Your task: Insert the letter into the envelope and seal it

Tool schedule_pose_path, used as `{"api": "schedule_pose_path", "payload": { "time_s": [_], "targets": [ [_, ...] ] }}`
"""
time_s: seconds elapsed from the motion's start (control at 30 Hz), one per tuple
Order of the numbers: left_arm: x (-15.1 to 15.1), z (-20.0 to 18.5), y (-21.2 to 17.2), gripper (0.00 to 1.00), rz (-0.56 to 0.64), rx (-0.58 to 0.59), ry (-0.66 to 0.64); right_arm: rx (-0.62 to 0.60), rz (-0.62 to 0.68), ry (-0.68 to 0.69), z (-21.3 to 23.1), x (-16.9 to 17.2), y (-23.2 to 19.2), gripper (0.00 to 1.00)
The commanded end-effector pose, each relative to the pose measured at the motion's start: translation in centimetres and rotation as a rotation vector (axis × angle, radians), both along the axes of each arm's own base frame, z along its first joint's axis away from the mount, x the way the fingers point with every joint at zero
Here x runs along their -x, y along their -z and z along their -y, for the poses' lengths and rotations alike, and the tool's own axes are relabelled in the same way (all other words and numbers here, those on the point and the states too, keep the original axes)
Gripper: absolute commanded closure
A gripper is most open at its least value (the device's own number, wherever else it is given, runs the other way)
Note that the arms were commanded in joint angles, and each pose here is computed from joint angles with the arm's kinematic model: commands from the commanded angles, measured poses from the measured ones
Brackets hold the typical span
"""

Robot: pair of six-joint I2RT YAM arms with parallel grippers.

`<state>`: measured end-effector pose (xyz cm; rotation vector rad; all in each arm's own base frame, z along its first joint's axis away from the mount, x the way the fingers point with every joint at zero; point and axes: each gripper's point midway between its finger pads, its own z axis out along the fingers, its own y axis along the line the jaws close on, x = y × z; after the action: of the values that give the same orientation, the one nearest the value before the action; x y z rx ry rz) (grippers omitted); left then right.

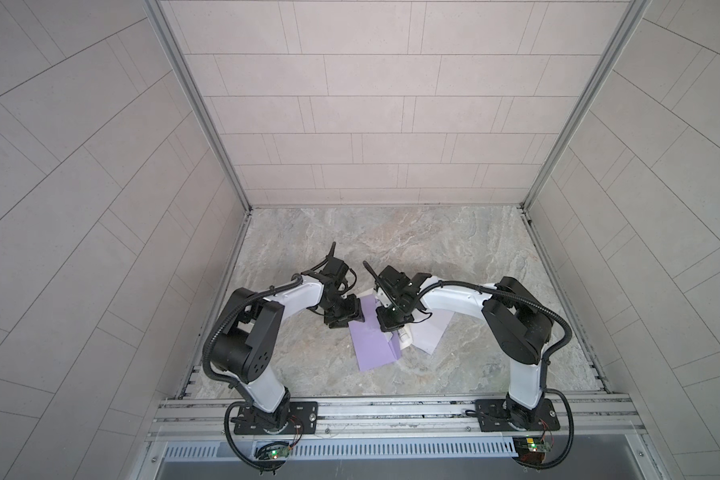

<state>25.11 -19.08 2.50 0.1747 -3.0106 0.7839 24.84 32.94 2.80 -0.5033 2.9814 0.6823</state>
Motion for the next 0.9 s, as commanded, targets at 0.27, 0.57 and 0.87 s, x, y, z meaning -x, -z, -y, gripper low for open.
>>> {"api": "schedule_pose_path", "payload": {
  "time_s": [0.27, 0.57, 0.87],
  "targets": [
    [0.4, 0.9, 0.0, 0.45, 0.005, 0.186, -0.055, -0.139, 0.028, 0.016, -2.5, -1.2, -1.4, 0.96],
    [0.1, 0.7, -0.9, 0.82, 0.023, 0.168, -0.049, -0.134, 0.058, 0.028, -2.1, -1.5, -2.1, 0.95],
    [0.7, -1.5, 1.0, 1.0, 0.018, 0.03, -0.066, -0.021, 0.17, 0.087, 0.2, -3.0, -4.1, 0.63]
  ]
}}
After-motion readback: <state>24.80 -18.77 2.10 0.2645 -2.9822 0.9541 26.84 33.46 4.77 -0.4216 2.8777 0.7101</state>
